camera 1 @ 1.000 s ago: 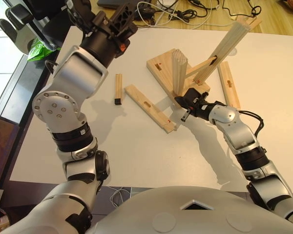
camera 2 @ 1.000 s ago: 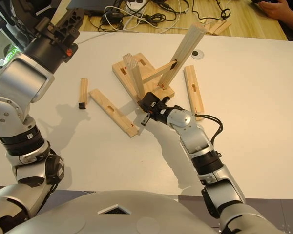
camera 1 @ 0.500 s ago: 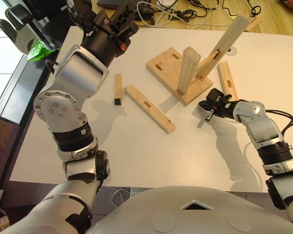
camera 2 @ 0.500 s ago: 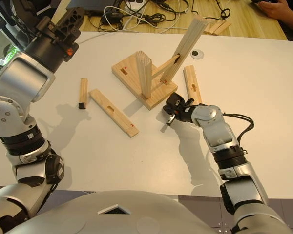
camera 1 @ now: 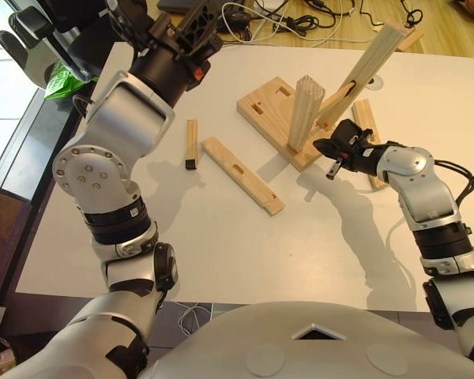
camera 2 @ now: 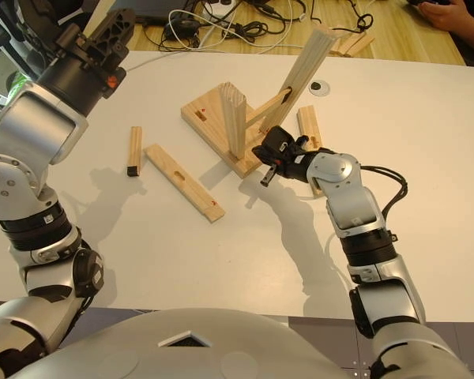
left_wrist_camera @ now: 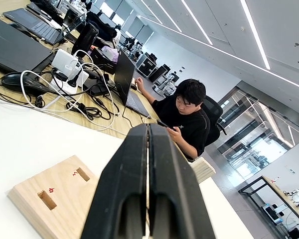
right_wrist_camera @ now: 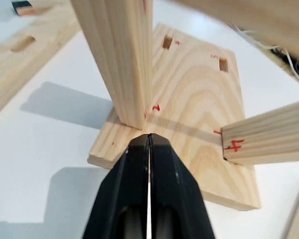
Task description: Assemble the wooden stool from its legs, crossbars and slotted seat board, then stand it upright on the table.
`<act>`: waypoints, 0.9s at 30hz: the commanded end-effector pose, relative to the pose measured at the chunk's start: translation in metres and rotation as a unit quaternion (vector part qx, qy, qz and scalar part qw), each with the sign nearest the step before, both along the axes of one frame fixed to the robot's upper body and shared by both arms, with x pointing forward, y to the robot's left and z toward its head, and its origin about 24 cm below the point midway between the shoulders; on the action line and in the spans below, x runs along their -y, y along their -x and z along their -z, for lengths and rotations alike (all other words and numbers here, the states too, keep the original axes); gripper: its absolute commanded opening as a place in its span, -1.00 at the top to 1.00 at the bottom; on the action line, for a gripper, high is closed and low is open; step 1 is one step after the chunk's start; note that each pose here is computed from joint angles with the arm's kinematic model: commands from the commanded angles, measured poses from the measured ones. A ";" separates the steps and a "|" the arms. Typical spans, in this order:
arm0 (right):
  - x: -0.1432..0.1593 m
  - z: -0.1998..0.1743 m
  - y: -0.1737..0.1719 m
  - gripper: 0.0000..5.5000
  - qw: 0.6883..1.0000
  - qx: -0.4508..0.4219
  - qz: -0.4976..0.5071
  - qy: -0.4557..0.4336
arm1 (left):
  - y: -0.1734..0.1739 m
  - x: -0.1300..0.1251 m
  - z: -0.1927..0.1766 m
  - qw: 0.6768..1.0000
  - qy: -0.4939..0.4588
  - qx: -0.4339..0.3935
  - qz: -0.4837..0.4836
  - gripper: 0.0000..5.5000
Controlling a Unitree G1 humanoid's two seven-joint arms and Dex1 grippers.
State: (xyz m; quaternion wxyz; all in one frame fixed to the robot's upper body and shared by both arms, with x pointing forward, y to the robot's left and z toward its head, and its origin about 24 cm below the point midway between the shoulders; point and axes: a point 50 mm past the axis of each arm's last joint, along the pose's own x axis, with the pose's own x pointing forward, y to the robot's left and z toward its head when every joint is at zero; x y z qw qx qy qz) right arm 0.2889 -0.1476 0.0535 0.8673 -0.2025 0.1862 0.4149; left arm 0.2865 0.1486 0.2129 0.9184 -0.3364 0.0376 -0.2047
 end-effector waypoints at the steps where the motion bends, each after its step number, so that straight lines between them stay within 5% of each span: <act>1: -0.004 0.009 -0.015 1.00 1.000 -0.005 0.023 -0.001 | -0.001 0.006 -0.007 1.000 0.000 0.010 0.011 0.98; 7: -0.003 0.027 -0.011 1.00 0.998 -0.048 -0.038 0.032 | -0.005 0.013 -0.012 1.000 0.001 0.017 0.024 0.98; 12: 0.039 0.028 -0.019 1.00 0.972 -0.036 -0.103 0.210 | -0.006 0.012 -0.011 1.000 -0.007 0.017 0.024 0.98; 17: 0.075 0.013 -0.056 1.00 0.927 0.066 -0.033 0.367 | -0.008 0.013 -0.009 0.999 -0.012 0.012 0.030 0.98; 19: 0.089 -0.002 -0.073 1.00 0.888 0.146 0.019 0.436 | -0.009 0.014 -0.009 0.999 -0.014 0.012 0.034 0.98; 22: 0.109 -0.033 -0.087 1.00 0.850 0.232 0.094 0.464 | -0.011 0.014 -0.008 0.999 -0.018 0.010 0.036 0.98; 27: 0.117 -0.045 -0.077 1.00 0.924 0.182 0.122 0.313 | -0.021 0.015 0.008 0.994 -0.104 -0.005 0.038 0.98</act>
